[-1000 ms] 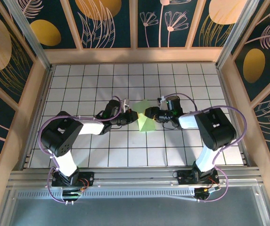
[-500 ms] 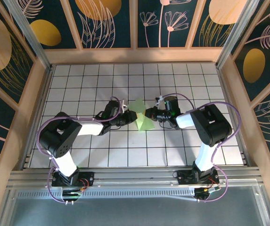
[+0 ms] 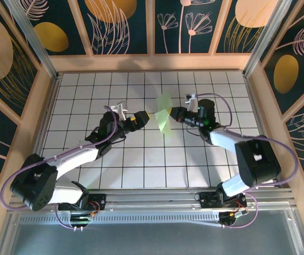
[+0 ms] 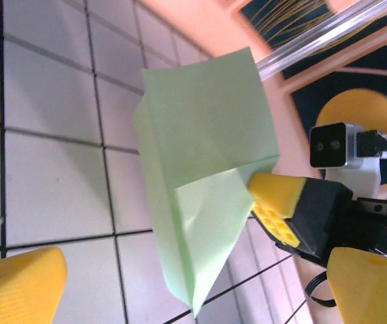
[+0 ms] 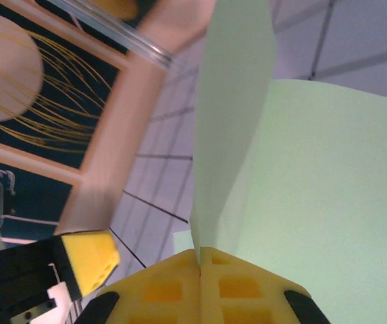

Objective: Fold a paper plane with a square sheet of paper (fold left side to right side)
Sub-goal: Turn over the paper at the center of the table.

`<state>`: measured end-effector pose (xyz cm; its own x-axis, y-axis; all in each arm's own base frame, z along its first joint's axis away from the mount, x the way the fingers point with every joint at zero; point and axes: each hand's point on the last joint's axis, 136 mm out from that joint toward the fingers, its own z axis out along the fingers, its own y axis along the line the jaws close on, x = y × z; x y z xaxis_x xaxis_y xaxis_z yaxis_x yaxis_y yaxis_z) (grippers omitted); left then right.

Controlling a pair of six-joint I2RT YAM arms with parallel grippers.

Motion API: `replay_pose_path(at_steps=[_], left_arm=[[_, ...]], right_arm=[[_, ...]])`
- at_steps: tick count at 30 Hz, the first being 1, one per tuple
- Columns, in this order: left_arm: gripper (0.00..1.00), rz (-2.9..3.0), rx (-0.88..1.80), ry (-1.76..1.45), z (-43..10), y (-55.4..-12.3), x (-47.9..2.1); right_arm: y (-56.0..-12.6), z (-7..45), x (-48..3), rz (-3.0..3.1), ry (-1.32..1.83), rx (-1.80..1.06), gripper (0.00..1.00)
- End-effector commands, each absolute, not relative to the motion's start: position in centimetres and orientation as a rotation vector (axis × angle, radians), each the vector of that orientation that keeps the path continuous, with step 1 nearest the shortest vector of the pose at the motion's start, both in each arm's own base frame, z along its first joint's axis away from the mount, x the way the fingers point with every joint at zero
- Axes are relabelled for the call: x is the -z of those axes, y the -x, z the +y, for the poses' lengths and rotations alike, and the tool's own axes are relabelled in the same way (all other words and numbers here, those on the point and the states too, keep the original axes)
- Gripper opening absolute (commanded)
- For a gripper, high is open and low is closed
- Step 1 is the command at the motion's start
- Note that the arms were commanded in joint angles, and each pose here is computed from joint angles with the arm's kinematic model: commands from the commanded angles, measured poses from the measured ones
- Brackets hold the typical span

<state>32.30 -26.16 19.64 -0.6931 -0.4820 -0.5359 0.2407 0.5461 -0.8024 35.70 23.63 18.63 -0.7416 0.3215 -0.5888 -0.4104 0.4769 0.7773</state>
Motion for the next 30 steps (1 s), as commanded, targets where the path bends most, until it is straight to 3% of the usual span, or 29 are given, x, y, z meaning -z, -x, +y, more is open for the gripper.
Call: replay_pose_path(at_steps=[1, 10, 19, 24, 30], left_arm=[[0.99, 1.836, 1.33, 0.148, -26.4, -32.1, -24.2], [0.93, 1.651, 1.768, -0.109, -31.4, -30.0, -30.1], [0.81, 1.605, 1.947, -0.158, -34.4, -30.0, -30.3], [0.66, 1.589, 1.965, -0.146, -34.5, -30.2, -30.5], [0.41, 1.602, 1.938, -0.118, -34.4, -30.7, -30.3]], right_arm=[[-35.5, 23.5, -25.0, 1.838, 0.172, -1.336, 0.0], [-33.2, 23.7, -31.8, 1.637, 0.189, -1.514, 0.0], [-32.5, 24.4, -32.0, 1.62, 0.179, -1.587, 0.0], [-32.5, 24.5, -31.4, 1.63, 0.169, -1.592, 0.0], [-32.5, 24.4, -31.2, 1.635, 0.156, -1.589, 0.0]])
